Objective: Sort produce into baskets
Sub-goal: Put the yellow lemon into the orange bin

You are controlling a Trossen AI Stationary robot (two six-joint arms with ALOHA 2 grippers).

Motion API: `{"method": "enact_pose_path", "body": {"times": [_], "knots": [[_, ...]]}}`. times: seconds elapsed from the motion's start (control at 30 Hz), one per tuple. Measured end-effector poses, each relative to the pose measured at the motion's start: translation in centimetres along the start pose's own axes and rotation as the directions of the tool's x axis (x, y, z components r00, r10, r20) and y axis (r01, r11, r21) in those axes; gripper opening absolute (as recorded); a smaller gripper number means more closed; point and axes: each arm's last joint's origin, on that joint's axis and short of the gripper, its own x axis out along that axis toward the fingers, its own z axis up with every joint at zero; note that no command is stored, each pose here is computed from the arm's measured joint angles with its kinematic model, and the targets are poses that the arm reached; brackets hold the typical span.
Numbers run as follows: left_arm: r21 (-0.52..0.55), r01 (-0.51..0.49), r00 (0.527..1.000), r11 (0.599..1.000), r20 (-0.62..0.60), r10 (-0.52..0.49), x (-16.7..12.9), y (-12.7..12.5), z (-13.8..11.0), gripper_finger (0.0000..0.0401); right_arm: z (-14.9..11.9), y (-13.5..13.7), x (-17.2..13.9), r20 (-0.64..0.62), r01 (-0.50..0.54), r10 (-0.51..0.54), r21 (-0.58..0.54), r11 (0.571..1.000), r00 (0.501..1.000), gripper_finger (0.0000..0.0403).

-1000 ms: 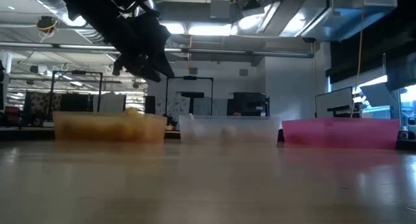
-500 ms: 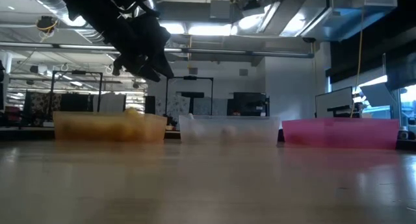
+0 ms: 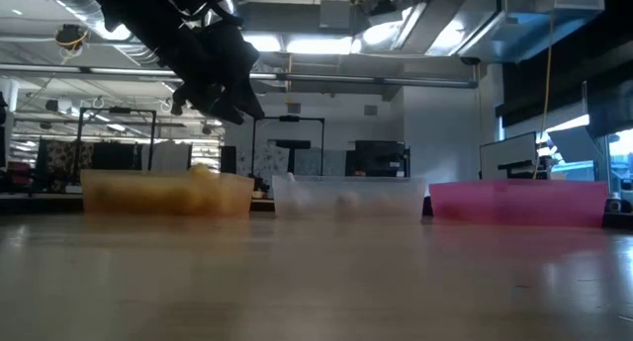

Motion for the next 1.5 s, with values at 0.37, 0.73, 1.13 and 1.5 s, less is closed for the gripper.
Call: {"method": "enact_pose_path", "body": {"times": [0.37,0.73,1.13,1.5], "knots": [[-0.01,0.0,1.0,1.0,0.001,0.0,0.0,0.0,0.0,0.0276,0.6,-0.7,1.2,0.061,0.133,-0.133,0.003,0.991,0.989,0.0178],[-0.045,0.001,1.0,0.999,0.002,-0.001,0.0,0.0,0.0,0.0276,2.2,-3.3,-3.1,0.203,0.191,-0.197,0.05,0.98,0.959,0.0158],[-0.071,0.201,0.975,0.977,0.111,-0.192,-0.6,-1.6,1.2,0.0276,2.7,-9.7,-10.2,0.403,0.432,-0.465,0.176,0.885,0.788,0.016],[-0.033,0.39,0.886,0.92,0.285,-0.366,-2.4,-4.3,2.3,0.0276,4.9,-13.6,-14.1,0.583,0.55,-0.631,0.342,0.762,0.512,0.0166]]}}
